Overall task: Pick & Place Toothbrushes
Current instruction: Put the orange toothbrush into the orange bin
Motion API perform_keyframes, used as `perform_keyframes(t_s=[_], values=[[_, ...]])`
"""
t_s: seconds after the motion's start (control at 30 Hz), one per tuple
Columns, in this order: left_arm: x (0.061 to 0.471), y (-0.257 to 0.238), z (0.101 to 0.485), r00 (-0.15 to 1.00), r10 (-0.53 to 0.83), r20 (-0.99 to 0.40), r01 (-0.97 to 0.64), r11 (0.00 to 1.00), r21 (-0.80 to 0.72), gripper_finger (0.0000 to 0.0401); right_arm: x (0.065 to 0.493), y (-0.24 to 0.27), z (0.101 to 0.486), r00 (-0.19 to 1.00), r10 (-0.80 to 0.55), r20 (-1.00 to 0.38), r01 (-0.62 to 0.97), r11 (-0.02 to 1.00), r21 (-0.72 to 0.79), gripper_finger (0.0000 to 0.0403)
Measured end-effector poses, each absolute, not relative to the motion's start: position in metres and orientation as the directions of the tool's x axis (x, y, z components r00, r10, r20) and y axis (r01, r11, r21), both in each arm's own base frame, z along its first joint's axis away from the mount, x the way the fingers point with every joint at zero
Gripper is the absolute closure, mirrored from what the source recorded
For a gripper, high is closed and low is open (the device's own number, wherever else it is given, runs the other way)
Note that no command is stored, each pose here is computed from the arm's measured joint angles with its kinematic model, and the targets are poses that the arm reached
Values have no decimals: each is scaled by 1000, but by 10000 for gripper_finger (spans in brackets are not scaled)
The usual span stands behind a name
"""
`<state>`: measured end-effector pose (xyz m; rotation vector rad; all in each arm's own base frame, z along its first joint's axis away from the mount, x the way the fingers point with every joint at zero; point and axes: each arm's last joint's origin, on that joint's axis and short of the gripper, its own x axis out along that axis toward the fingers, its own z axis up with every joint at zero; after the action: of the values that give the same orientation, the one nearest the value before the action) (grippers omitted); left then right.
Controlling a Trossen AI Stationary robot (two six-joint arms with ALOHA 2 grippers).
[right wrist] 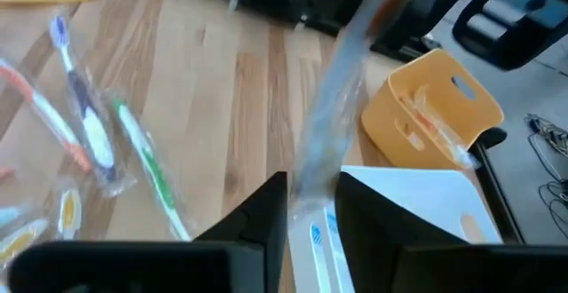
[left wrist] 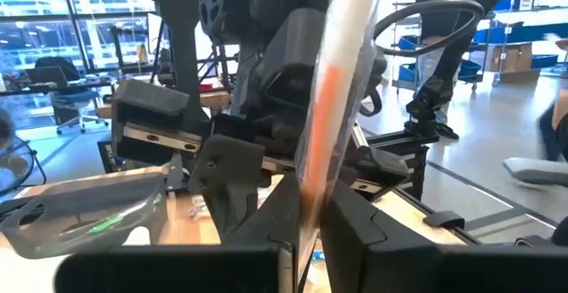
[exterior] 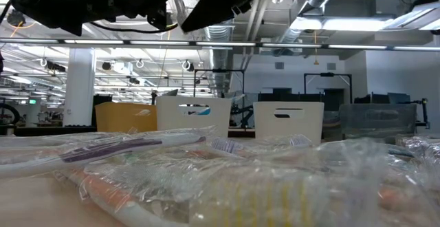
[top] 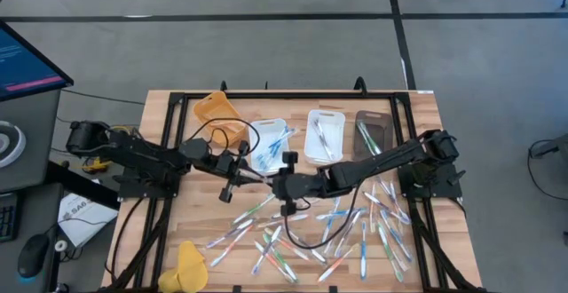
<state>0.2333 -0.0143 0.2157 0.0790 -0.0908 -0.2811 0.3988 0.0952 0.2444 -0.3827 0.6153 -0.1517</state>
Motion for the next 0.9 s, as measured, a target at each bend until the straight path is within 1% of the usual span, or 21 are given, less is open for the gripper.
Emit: perform_keyframes(t_s=[0.07, 0.27, 0.43, 0.57, 0.63, 0.7, 0.77, 0.83, 0.9], values=[[233, -14, 215, 957, -280, 73, 273, 958, 89, 385, 398, 95, 243, 796, -259, -547, 24, 917, -399, 304], [233, -14, 213, 959, -280, 51, 275, 958, 84, 385, 389, 91, 234, 711, -348, -611, 88, 906, -413, 287], [233, -14, 213, 966, -257, 34, 254, 965, 71, 385, 374, 90, 222, 577, -379, -723, 122, 916, -382, 285], [229, -9, 213, 992, -125, -12, 125, 990, 62, 385, 356, 90, 213, 432, -415, -801, 128, 907, -401, 285], [225, -5, 214, 998, -35, -42, 38, 997, 66, 384, 351, 91, 212, 395, -425, -815, 139, 904, -404, 285], [219, -1, 215, 994, 68, -89, -60, 995, 83, 382, 351, 93, 209, 406, -421, -811, 148, 906, -396, 285], [213, 5, 216, 977, 176, -118, -160, 978, 135, 381, 352, 93, 206, 422, -416, -805, 145, 908, -393, 285], [205, 10, 218, 943, 296, -152, -261, 941, 215, 384, 353, 94, 201, 447, -409, -796, 129, 910, -395, 285], [198, 15, 222, 879, 437, -191, -376, 881, 286, 385, 353, 94, 195, 465, -403, -788, 111, 910, -399, 285]])
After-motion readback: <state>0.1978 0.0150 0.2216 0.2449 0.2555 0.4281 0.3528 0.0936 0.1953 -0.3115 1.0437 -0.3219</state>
